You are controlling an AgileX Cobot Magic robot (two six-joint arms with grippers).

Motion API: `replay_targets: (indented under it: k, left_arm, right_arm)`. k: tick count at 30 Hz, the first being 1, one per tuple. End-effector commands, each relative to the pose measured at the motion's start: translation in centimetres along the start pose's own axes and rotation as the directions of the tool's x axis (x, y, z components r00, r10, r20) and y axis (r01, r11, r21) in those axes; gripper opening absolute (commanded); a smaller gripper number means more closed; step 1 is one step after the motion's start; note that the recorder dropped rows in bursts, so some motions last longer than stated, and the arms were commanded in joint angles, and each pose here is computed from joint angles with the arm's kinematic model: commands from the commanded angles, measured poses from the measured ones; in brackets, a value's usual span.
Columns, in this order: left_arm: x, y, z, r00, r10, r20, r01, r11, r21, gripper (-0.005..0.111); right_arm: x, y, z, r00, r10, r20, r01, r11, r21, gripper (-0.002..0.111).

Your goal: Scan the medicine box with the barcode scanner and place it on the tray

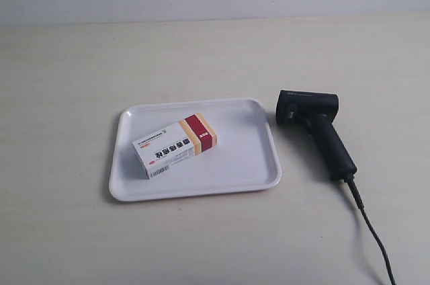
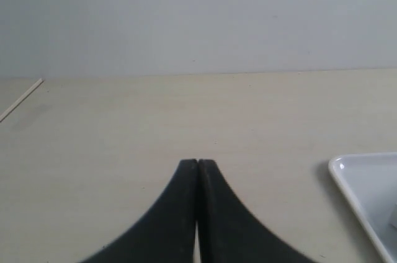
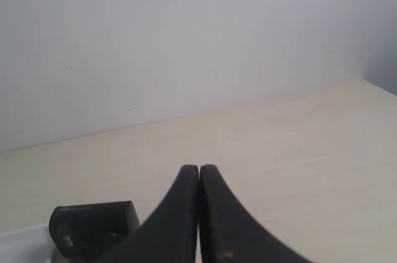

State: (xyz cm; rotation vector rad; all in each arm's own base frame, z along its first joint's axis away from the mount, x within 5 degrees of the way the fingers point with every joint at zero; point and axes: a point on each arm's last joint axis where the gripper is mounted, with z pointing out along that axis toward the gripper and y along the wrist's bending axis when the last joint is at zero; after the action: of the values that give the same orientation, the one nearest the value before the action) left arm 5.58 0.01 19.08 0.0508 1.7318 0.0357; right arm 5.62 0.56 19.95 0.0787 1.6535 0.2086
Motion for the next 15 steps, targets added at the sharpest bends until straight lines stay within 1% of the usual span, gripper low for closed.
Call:
replay_targets:
  k: [1, 15]
  left_arm:
    - [-0.01, 0.03, -0.05, 1.0, -0.007, 0.004, 0.007, 1.0, -0.004, 0.001]
    - [0.03, 0.02, -0.05, 1.0, -0.007, -0.001, 0.007, 1.0, -0.004, 0.001]
  right_arm:
    - [0.16, -0.07, -0.02, 1.0, -0.021, 0.0, 0.021, 1.0, 0.006, 0.001]
    - [0.16, -0.06, -0.02, 1.0, -0.017, 0.0, 0.017, 1.0, 0.006, 0.001]
